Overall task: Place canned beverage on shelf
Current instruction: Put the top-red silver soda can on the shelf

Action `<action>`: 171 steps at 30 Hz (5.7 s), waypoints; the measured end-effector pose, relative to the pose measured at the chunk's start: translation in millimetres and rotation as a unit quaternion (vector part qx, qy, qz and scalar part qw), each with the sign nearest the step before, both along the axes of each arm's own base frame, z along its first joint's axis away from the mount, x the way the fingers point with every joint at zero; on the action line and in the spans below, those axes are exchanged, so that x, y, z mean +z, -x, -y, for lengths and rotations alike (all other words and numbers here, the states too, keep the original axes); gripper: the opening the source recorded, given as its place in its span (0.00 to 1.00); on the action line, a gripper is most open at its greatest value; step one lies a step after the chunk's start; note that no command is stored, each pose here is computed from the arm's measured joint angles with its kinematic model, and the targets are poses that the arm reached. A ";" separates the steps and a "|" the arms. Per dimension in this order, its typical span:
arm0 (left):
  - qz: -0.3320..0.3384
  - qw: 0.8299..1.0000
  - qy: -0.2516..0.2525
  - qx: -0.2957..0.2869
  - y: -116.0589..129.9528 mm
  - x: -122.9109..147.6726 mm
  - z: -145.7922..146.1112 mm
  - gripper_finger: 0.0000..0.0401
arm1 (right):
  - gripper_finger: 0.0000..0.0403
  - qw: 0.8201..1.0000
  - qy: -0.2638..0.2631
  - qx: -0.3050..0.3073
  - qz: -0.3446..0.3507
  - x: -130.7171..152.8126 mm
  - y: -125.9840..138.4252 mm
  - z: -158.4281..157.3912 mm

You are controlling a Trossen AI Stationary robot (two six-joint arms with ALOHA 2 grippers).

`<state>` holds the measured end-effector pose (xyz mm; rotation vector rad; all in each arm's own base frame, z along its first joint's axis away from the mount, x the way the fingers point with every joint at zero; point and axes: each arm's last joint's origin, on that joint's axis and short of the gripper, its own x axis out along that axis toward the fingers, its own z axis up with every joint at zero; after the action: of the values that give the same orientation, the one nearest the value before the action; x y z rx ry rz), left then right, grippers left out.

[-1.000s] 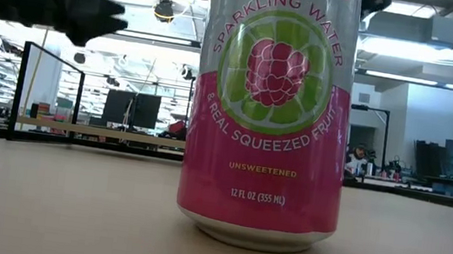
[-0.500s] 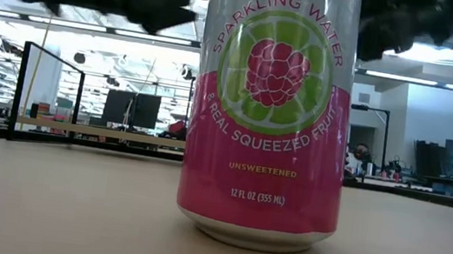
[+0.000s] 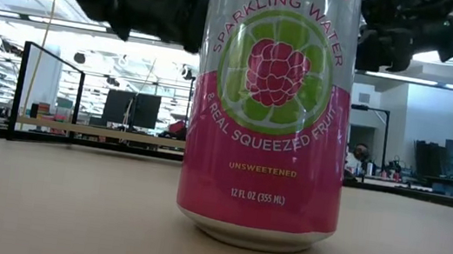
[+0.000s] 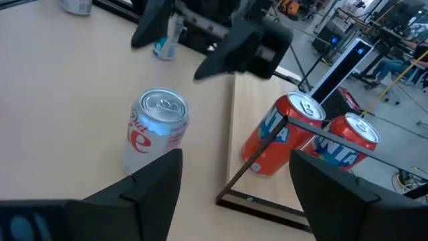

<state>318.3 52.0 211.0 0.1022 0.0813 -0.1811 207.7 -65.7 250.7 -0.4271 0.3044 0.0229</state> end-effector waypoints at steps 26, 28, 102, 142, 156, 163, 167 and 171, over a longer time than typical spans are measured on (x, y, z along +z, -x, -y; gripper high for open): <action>-0.075 0.997 0.005 0.005 -4.2 -25.6 0.0 0.73 | 0.74 1.000 -0.004 -0.004 0.005 -2.4 -4.6 2.9; -0.076 0.997 0.005 0.004 -4.2 -25.7 0.0 0.73 | 0.74 1.000 -0.003 -0.003 0.004 -2.5 -4.6 2.9; -0.024 0.990 -0.013 0.140 -9.5 -15.3 11.8 0.98 | 0.74 1.000 -0.002 -0.002 0.004 -2.6 -4.6 2.8; -0.122 0.987 0.034 0.094 -5.4 -33.2 15.2 0.99 | 0.74 1.000 -0.003 -0.002 0.001 -3.1 -4.4 2.7; -0.126 0.985 0.031 0.110 -5.1 -33.9 14.3 0.93 | 0.74 1.000 -0.003 -0.002 0.001 -3.1 -4.4 2.8; -0.126 0.986 0.026 0.108 -5.1 -34.1 14.3 0.76 | 0.74 1.000 -0.002 -0.002 0.001 -3.0 -4.4 2.8; -0.125 0.986 0.023 0.108 -5.2 -33.8 14.3 0.67 | 0.74 1.000 -0.003 -0.002 0.001 -3.1 -4.4 2.8; -0.119 0.989 0.029 0.086 -3.0 -28.3 15.2 0.67 | 0.74 1.000 -0.003 -0.002 -0.001 -3.3 -4.3 2.8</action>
<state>321.4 36.8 182.7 0.0156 0.3227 -0.0224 212.0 -68.5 247.3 -0.4209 0.3064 0.0202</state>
